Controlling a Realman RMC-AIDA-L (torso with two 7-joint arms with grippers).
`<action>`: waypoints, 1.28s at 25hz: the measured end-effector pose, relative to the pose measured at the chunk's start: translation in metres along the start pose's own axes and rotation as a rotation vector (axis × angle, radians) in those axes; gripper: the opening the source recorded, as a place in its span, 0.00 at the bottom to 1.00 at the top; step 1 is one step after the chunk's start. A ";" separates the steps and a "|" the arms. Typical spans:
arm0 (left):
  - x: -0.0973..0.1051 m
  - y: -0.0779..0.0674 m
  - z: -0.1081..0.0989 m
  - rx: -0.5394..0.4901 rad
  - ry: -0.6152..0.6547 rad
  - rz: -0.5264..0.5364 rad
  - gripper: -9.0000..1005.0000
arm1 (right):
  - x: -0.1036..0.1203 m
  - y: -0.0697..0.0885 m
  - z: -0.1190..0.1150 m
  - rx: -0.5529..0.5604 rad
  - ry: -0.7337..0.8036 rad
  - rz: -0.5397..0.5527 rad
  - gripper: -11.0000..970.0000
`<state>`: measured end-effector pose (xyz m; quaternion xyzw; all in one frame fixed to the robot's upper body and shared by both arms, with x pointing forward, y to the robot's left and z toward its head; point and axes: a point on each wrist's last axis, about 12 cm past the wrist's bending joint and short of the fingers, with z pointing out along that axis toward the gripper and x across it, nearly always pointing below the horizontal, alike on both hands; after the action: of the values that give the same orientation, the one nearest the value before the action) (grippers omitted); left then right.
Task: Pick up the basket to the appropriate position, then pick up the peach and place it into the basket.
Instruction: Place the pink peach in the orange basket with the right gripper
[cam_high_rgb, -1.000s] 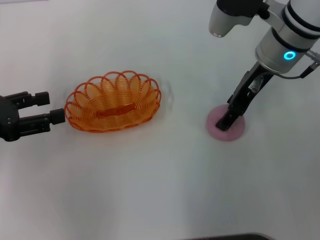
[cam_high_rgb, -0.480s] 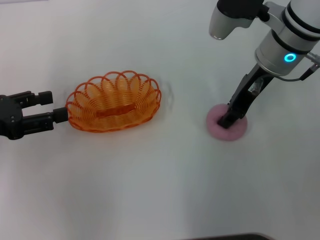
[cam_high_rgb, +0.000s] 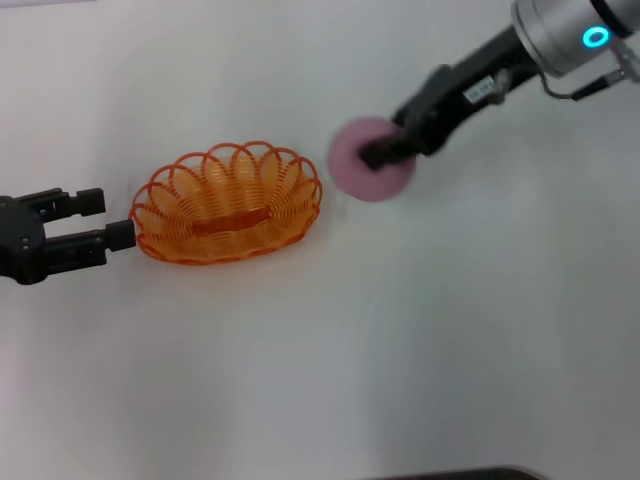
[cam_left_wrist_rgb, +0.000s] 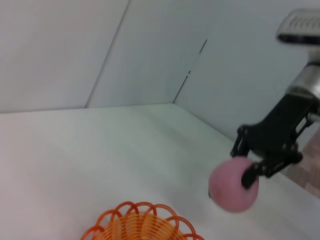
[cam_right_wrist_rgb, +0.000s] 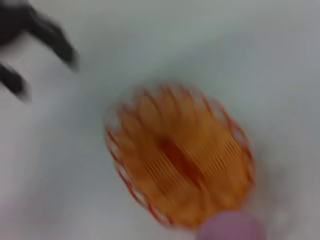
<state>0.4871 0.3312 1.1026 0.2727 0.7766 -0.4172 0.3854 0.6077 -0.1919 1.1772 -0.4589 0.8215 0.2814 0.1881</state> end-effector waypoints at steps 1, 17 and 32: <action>0.000 0.000 0.000 0.001 0.000 -0.001 0.77 | -0.003 0.001 0.002 -0.024 -0.038 -0.005 0.28; 0.001 0.000 0.008 0.022 0.015 -0.011 0.77 | -0.039 0.018 0.085 -0.103 -0.218 -0.027 0.37; 0.001 0.000 0.008 0.024 0.009 -0.011 0.77 | -0.031 0.016 0.066 -0.125 -0.285 -0.014 0.86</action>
<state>0.4898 0.3242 1.0990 0.2750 0.7748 -0.4271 0.3764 0.6132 -0.1230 1.1484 -0.4310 0.7641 0.3929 0.2757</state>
